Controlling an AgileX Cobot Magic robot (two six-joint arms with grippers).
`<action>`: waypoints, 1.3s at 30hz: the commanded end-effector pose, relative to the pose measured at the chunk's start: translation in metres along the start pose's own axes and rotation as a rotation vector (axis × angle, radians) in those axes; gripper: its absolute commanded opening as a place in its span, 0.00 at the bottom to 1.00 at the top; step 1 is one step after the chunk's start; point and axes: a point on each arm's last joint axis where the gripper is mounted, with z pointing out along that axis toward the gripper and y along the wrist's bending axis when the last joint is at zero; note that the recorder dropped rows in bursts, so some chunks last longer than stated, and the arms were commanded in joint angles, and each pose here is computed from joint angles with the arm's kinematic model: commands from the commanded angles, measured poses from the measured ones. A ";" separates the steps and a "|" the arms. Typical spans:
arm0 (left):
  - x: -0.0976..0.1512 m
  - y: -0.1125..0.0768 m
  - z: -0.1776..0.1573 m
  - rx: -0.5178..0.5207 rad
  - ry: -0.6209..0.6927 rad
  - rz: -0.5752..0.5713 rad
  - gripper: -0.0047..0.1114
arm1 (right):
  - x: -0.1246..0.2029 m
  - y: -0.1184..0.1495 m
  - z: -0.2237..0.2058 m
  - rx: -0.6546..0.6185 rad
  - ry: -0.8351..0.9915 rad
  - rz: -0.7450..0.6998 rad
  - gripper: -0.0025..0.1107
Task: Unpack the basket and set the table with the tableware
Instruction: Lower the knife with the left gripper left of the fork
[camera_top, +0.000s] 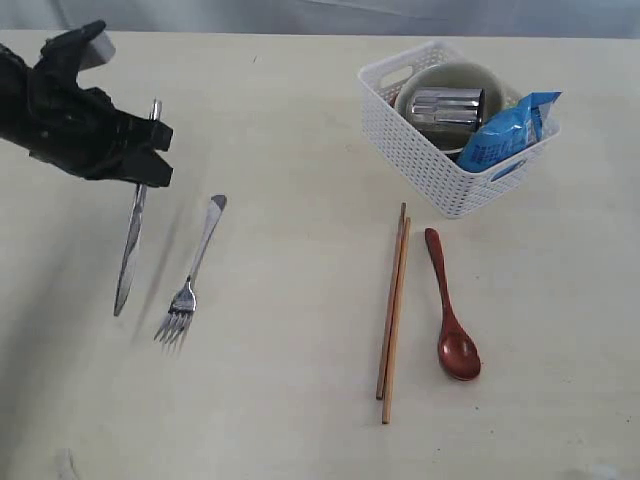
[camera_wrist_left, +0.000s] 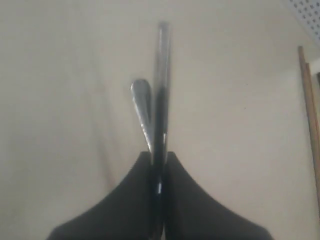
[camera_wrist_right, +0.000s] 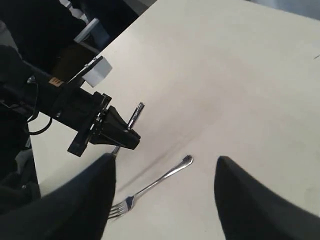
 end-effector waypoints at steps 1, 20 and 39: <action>0.020 0.005 0.009 -0.009 0.020 -0.068 0.04 | 0.009 0.005 -0.001 -0.015 0.011 -0.020 0.52; 0.039 0.020 0.029 -0.056 -0.015 -0.047 0.04 | 0.016 0.004 0.003 -0.037 0.004 -0.002 0.52; 0.040 0.038 0.050 -0.113 -0.042 -0.118 0.11 | 0.016 0.004 0.003 -0.037 0.004 -0.010 0.52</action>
